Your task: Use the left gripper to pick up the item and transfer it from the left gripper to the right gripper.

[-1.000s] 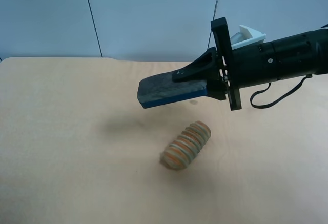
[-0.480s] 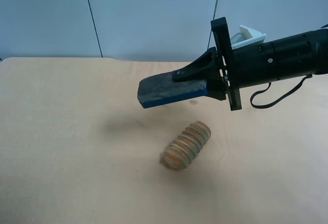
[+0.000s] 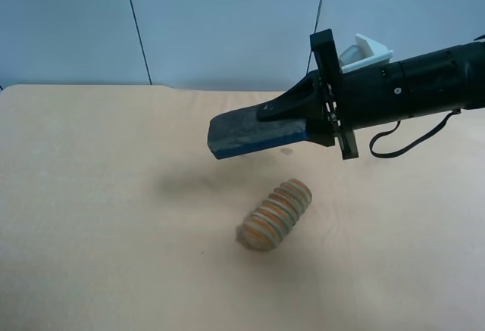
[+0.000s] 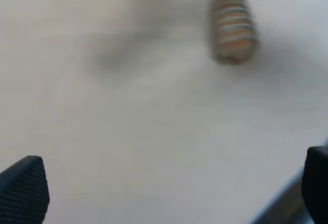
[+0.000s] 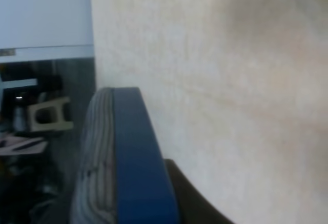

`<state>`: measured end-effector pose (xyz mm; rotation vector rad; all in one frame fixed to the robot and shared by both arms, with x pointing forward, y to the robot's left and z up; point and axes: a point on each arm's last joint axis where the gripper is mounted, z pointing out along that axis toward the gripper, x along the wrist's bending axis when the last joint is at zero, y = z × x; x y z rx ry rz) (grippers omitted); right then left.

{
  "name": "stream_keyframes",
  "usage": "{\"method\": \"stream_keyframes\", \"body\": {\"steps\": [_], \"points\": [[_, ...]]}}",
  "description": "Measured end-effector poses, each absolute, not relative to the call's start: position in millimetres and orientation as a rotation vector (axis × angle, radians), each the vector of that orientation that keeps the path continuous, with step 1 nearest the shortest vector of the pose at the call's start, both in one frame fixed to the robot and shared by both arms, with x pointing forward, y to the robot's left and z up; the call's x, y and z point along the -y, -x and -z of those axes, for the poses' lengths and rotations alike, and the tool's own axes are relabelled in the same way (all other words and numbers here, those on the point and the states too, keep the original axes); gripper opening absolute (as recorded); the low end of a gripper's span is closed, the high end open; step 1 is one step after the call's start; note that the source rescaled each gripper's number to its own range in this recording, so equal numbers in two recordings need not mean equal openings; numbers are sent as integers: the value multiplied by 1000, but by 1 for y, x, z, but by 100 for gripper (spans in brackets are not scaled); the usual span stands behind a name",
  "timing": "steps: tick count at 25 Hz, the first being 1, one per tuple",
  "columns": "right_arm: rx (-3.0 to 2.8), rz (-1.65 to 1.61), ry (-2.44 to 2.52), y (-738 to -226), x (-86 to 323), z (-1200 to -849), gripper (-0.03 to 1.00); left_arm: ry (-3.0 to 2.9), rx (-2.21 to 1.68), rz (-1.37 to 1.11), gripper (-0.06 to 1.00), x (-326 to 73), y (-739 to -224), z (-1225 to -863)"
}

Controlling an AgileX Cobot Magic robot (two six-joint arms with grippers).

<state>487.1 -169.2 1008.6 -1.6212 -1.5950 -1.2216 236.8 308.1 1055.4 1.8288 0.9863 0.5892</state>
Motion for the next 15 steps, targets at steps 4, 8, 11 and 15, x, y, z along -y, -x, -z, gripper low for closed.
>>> {"method": "stream_keyframes", "body": {"steps": [4, 8, 11, 15], "points": [[1792, 1212, 1605, -500, 170, -1024, 1, -1738, -1185, -714, 100, -308, -235, -1055], [2027, 1130, 1642, -515, 176, -1046, 1, -1648, -1349, -818, 100, -307, -234, -1055], [2185, 1025, 1703, -524, 184, -1065, 1, -1592, -1439, -875, 100, -306, -233, -1055], [2312, 914, 1826, -535, 208, -1083, 1, -1539, -1517, -924, 100, -306, -233, -1055]]}}
